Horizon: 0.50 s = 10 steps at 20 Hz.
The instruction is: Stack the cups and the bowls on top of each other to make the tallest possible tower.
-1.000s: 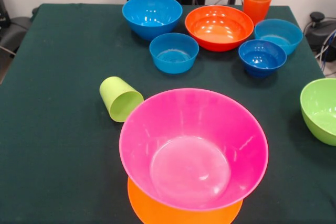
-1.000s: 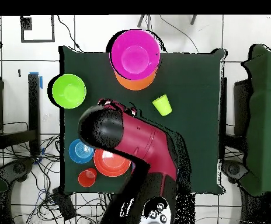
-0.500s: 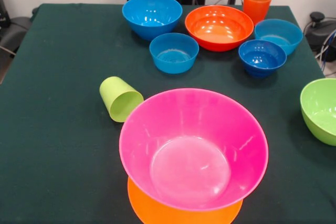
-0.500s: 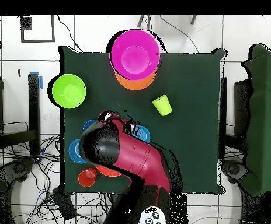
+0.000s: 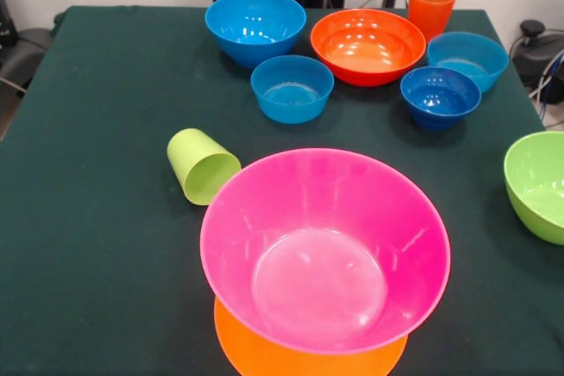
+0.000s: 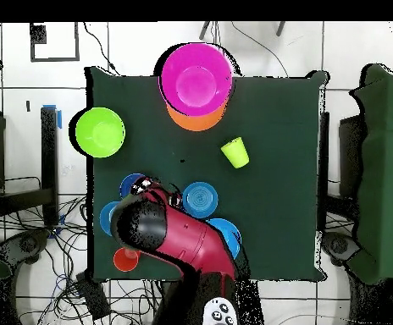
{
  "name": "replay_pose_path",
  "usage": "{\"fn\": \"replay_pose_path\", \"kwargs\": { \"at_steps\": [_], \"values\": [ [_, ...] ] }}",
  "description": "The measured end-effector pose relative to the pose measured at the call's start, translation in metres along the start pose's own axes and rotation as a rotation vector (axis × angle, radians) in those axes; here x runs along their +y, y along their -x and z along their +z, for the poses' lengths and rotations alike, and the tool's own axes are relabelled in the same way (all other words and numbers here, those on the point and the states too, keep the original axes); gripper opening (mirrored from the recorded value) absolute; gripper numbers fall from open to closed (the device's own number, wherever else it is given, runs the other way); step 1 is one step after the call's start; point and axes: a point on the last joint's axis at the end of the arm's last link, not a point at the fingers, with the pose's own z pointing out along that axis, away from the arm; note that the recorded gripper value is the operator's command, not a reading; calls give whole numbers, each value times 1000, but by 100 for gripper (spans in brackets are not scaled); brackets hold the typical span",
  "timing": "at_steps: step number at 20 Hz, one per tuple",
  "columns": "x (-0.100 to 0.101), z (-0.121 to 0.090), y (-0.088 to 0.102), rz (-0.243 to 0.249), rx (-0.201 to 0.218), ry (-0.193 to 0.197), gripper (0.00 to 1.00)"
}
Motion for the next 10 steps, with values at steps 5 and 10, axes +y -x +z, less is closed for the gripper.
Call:
{"fn": "replay_pose_path", "kwargs": {
  "at_steps": [5, 10],
  "values": [
    [4, 12, -19, 19, 38, 21, 0],
    [13, 20, -39, 25, 42, 38, 0]
  ]
}}
